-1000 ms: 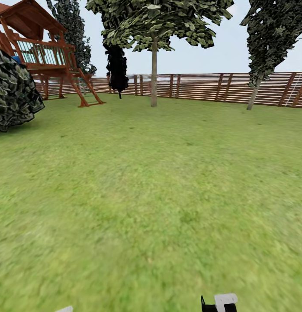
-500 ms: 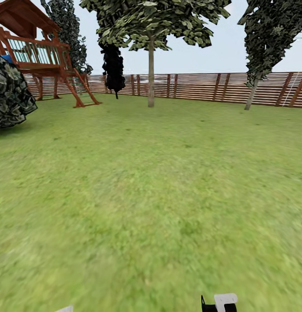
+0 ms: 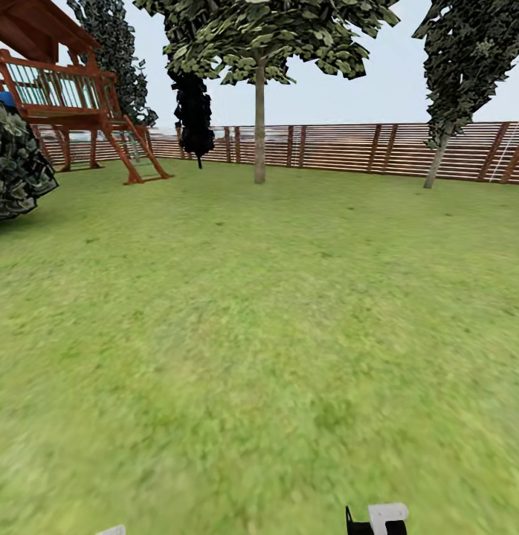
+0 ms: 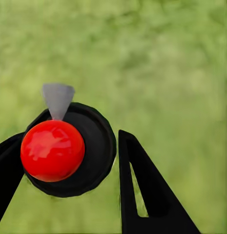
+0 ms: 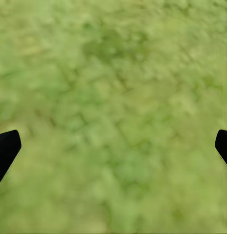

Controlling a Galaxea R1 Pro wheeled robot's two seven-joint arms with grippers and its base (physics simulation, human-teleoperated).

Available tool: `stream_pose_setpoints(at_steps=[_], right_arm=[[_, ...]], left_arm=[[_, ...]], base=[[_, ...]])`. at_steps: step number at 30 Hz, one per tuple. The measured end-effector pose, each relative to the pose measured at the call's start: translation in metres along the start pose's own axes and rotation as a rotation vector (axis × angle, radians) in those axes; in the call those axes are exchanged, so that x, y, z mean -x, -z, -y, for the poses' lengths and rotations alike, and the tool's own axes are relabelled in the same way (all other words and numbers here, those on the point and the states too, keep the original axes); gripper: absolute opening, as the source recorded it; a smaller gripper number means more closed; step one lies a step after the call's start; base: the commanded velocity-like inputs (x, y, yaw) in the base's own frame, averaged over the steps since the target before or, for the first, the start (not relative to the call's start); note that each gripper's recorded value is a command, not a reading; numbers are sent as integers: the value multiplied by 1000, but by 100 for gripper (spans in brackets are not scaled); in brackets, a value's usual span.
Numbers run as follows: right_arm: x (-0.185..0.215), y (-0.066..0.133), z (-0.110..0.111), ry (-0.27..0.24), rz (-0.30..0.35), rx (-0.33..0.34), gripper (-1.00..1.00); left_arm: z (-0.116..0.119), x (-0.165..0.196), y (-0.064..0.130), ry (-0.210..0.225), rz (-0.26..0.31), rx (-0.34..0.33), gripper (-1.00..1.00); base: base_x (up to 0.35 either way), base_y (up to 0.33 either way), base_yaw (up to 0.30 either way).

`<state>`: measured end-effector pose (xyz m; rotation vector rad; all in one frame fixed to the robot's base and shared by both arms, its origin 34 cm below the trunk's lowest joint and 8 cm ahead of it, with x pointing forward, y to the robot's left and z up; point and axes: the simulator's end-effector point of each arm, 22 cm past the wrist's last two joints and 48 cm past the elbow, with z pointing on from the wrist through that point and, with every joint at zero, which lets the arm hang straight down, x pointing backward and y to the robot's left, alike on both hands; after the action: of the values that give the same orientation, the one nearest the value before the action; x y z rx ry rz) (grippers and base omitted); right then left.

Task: In the garden, pick up the pesticide atomizer on the floor and spray pesticide onto both trees until each tree trunk is fully covered.

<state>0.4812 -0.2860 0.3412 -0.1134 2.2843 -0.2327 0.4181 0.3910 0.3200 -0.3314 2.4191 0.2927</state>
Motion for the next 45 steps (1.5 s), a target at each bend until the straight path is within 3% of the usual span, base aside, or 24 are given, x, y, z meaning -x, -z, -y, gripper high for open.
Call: stream_pose_setpoints(at_steps=[45], right_arm=[[0,0,0,0,0,0,100]], left_arm=[[0,1,0,0,1,0,-100]], base=[[339,0,0]])
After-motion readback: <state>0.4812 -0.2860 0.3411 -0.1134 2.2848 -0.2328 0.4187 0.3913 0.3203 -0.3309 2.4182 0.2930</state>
